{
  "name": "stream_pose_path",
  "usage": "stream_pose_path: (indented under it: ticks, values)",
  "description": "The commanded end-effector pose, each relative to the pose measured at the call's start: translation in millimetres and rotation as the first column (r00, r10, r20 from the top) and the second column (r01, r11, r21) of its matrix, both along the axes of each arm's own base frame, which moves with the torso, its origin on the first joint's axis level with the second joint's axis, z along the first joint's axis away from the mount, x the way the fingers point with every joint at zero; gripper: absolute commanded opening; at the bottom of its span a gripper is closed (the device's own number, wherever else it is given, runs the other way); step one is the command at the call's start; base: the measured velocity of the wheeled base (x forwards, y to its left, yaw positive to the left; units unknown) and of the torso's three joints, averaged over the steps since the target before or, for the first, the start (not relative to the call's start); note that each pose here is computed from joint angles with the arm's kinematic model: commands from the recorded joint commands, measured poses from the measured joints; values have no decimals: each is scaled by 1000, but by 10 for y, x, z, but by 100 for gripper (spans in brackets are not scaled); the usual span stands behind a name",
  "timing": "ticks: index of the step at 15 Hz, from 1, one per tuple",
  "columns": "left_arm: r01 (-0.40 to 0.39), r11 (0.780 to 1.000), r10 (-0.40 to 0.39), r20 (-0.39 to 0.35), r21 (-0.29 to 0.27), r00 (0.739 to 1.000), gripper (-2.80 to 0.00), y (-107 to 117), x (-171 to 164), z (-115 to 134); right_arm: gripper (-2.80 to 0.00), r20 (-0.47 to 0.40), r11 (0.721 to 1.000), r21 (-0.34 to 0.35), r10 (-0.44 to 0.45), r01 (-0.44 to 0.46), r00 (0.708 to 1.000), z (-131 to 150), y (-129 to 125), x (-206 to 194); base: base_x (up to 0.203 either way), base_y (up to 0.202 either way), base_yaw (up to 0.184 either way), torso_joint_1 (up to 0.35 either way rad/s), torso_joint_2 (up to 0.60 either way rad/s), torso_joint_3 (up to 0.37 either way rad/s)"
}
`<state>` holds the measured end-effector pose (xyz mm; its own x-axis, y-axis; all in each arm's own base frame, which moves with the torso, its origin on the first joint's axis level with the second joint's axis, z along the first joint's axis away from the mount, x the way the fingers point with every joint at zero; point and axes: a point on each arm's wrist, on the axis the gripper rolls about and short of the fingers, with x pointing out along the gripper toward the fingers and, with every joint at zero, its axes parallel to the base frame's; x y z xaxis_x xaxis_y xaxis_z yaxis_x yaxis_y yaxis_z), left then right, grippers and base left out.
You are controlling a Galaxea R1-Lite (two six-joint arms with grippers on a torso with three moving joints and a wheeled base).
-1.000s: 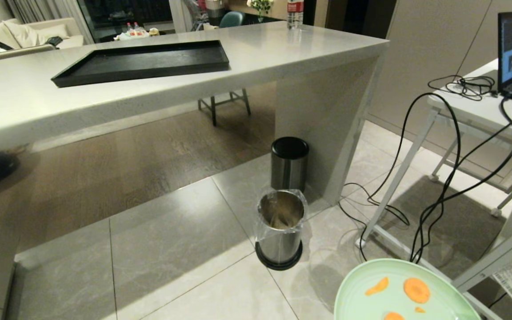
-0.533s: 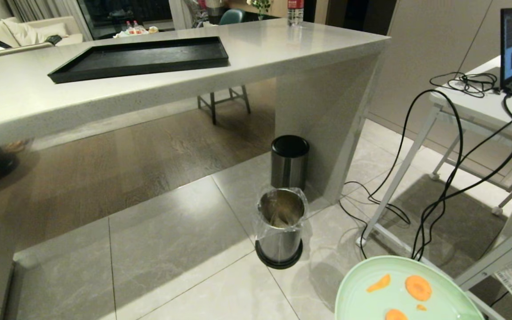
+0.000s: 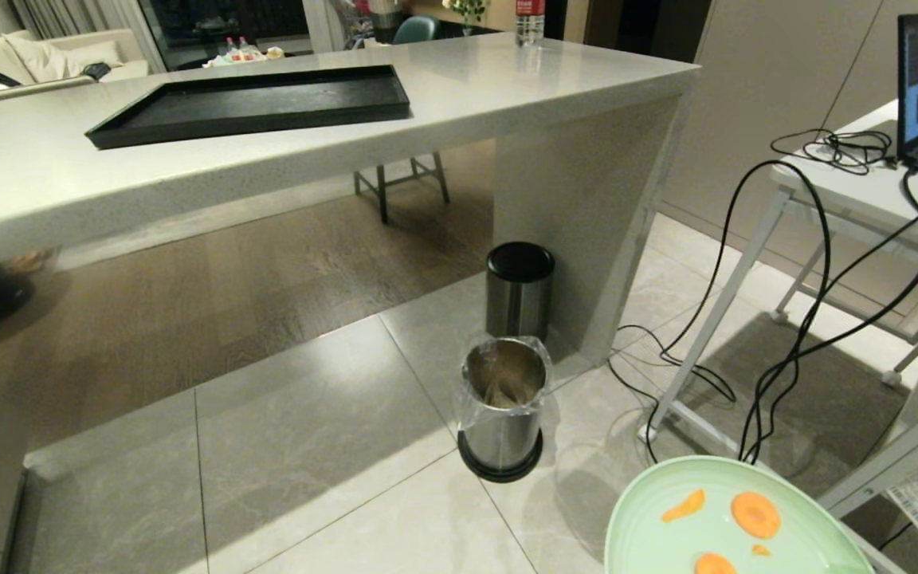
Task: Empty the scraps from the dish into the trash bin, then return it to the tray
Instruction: Move the plate over the trash can
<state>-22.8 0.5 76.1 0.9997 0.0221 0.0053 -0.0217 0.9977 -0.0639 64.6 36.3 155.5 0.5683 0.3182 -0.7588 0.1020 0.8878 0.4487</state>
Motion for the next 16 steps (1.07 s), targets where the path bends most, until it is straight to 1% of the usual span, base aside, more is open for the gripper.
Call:
stream_pose_path:
  ticks: [1, 12, 16]
  values:
    - [1, 1000, -1, -1, -1, 1000, -280, 0, 1, 1, -280, 1, 1000, 3, -3, 3, 1000, -16, -20, -36, 0, 0, 0, 0, 0, 0]
    - [-1, 1000, 1, -1, -2, 1000, -280, 0, 1, 1, -280, 1, 1000, 6, -3, 3, 1000, -29, -24, -44, 0, 0, 0, 0, 0, 0]
    - [0, 1000, 0, -1, -2, 1000, -280, 0, 1, 1, -280, -4, 1000, 3, -3, 3, 1000, -34, -15, -27, 0, 0, 0, 1, 3, -146]
